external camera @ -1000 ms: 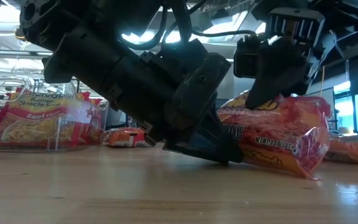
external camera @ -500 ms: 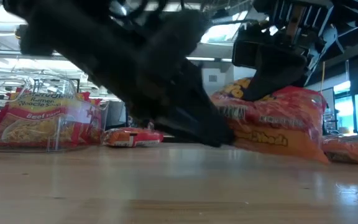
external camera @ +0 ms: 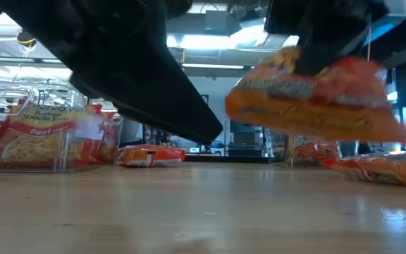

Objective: Sort Maruchan noodles
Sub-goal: Put the orange noodle pack into the bottom transparent bin

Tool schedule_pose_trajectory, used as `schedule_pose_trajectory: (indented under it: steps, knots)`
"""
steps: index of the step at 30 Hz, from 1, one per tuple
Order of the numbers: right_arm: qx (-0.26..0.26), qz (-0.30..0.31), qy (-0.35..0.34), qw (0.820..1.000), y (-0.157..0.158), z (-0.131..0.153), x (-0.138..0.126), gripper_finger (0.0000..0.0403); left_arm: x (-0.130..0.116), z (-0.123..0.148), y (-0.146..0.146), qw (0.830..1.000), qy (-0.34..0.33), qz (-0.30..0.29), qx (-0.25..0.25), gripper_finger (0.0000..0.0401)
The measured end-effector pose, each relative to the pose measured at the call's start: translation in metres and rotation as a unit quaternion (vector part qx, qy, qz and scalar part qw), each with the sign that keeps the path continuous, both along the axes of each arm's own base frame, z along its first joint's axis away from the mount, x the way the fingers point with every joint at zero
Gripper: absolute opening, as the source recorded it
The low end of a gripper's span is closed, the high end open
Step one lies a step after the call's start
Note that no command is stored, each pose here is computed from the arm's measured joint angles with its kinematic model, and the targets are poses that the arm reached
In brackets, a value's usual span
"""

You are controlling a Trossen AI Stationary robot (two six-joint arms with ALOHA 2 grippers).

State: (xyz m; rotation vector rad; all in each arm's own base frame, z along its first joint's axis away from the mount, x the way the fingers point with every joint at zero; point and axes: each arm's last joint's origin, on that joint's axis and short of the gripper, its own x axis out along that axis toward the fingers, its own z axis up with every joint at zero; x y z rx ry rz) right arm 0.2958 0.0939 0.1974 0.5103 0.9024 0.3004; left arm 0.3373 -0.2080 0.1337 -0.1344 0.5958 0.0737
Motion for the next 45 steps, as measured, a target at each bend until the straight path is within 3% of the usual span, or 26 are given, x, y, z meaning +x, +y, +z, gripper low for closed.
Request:
schedule_pose_trajectory:
  steps: [12,18,21,28,35,40,45]
  knots:
    - [-0.080,0.053,0.046,0.994,0.046,0.094,-0.036,0.0030,-0.005,0.001,-0.008,1.000,-0.001,-0.012,-0.004,0.0121]
    - [-0.066,0.061,0.074,0.993,0.066,0.124,-0.067,0.0032,-0.005,0.001,-0.008,1.000,-0.002,-0.012,-0.006,0.0121]
    - [-0.065,0.055,0.081,0.993,0.073,0.129,-0.086,0.0032,-0.005,0.001,-0.008,1.000,-0.002,-0.011,-0.006,0.0121]
    - [-0.128,0.008,0.132,0.983,0.080,0.130,-0.133,0.0032,-0.005,0.001,-0.008,1.000,-0.002,-0.004,-0.017,0.0121]
    - [-0.183,-0.012,0.170,0.968,0.087,0.124,-0.165,0.0032,-0.004,0.001,-0.007,1.000,-0.001,0.001,-0.028,0.0121]
    - [-0.200,0.003,0.239,0.950,0.096,0.114,-0.175,0.0033,-0.003,0.001,-0.005,1.000,0.000,0.003,-0.029,0.0121]
    - [-0.249,-0.004,0.210,0.946,0.108,0.103,-0.174,0.0033,-0.001,0.001,-0.003,0.999,0.002,0.001,-0.032,0.0121]
